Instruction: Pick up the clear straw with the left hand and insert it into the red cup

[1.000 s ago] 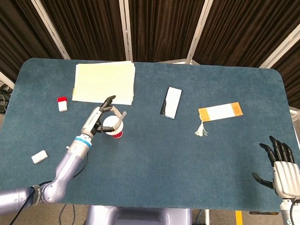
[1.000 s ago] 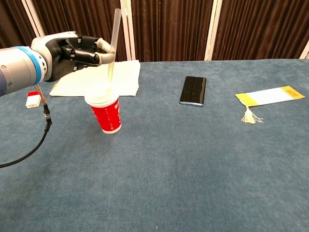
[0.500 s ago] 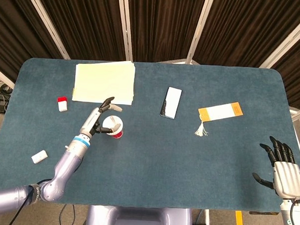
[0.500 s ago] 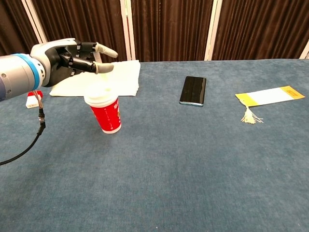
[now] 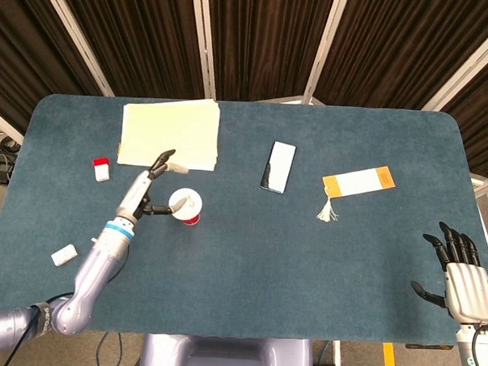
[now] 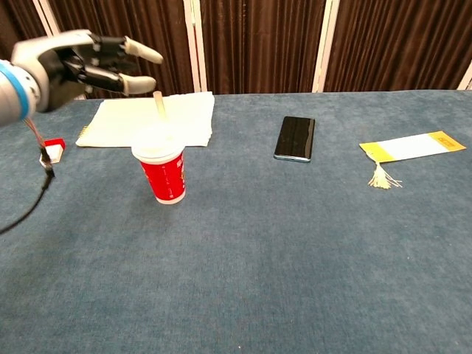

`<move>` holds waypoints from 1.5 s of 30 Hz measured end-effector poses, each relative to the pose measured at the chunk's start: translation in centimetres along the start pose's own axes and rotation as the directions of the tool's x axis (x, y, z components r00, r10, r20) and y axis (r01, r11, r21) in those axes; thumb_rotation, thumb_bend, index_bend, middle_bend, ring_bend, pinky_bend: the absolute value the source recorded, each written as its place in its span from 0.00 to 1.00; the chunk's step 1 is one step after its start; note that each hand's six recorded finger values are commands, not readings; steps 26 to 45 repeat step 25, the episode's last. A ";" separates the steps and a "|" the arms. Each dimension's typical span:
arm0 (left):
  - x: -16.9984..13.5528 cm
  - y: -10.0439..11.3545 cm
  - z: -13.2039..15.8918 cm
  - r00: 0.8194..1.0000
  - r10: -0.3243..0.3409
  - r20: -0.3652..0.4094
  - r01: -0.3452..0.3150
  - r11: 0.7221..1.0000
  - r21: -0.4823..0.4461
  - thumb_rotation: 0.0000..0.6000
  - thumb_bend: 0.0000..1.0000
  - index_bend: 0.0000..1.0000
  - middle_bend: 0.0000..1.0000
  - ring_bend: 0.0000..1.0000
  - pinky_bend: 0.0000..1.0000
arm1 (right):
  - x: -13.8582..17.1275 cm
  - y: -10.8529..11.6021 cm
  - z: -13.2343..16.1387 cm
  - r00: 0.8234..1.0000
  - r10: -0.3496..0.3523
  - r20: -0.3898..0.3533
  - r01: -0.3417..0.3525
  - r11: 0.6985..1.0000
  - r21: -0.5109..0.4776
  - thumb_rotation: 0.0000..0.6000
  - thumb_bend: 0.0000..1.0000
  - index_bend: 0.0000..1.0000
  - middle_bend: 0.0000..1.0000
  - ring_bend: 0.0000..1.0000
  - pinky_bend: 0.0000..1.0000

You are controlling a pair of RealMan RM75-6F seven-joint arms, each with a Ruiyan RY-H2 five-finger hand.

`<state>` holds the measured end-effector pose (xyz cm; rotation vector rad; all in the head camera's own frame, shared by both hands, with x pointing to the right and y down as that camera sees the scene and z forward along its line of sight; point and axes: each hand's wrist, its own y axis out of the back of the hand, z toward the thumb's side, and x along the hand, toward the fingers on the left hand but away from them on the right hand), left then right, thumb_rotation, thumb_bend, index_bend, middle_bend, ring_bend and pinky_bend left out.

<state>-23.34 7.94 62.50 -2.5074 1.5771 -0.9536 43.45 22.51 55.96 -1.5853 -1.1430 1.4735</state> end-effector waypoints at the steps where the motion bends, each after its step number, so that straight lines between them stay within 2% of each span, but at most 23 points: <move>1: -0.3 0.4 0.1 1.000 0.011 0.013 -0.012 0.999 0.040 1.00 0.32 0.30 0.00 0.00 0.00 | 0.0 0.0 0.0 1.000 0.001 0.000 -0.001 1.000 0.002 1.00 0.14 0.16 0.00 0.00 0.00; 4: -1.7 1.9 0.2 0.998 0.040 0.041 -0.047 0.980 0.194 1.00 0.32 0.30 0.00 0.00 0.00 | 0.0 -0.1 0.0 1.000 0.005 -0.001 -0.005 1.000 0.007 1.00 0.14 0.16 0.00 0.00 0.00; 7: -3.4 3.4 -0.4 0.997 0.062 0.050 -0.077 0.925 0.372 1.00 0.32 0.29 0.00 0.00 0.00 | 0.0 -0.1 0.0 1.000 0.007 -0.002 -0.007 1.000 0.015 1.00 0.14 0.16 0.00 0.00 0.00; 8: -4.0 3.9 -0.6 0.996 0.071 0.052 -0.086 0.900 0.428 1.00 0.32 0.27 0.00 0.00 0.00 | 0.0 -0.1 0.0 1.000 0.006 -0.003 -0.006 1.000 0.019 1.00 0.14 0.16 0.00 0.00 0.00; 12: -7.9 6.9 -2.6 0.990 0.134 0.037 -0.125 0.741 0.660 1.00 0.30 0.15 0.00 0.00 0.00 | 0.0 -0.2 0.1 1.000 0.005 -0.004 -0.004 0.999 0.031 1.00 0.14 0.16 0.00 0.00 0.00; 14: -10.6 8.5 -4.1 0.984 0.180 0.008 -0.130 0.679 0.723 1.00 0.28 0.11 0.00 0.00 0.00 | 0.1 -0.3 0.1 1.000 0.009 -0.004 -0.009 0.999 0.038 1.00 0.13 0.16 0.00 0.00 0.00; 15: -11.7 9.1 -4.8 0.981 0.196 -0.008 -0.126 0.660 0.741 1.00 0.28 0.09 0.00 0.00 0.00 | 0.1 -0.3 0.0 1.000 0.011 -0.003 -0.011 0.999 0.042 1.00 0.13 0.16 0.00 0.00 0.00; 21: -17.4 12.0 -8.7 0.957 0.273 -0.097 -0.086 0.587 0.805 1.00 0.27 0.07 0.00 0.00 0.00 | 0.1 -0.4 0.2 1.000 0.014 -0.008 -0.014 0.999 0.052 1.00 0.13 0.16 0.00 0.00 0.00; 25: -19.8 13.5 -10.2 0.945 0.307 -0.116 -0.078 0.553 0.830 1.00 0.27 0.08 0.00 0.00 0.00 | 0.0 -0.4 0.3 1.000 0.013 -0.012 -0.012 0.998 0.054 1.00 0.13 0.16 0.00 0.00 0.00; 45: -19.8 13.5 -10.2 0.945 0.307 -0.116 -0.078 0.553 0.830 1.00 0.27 0.08 0.00 0.00 0.00 | 0.0 -0.4 0.3 1.000 0.013 -0.012 -0.012 0.998 0.054 1.00 0.13 0.16 0.00 0.00 0.00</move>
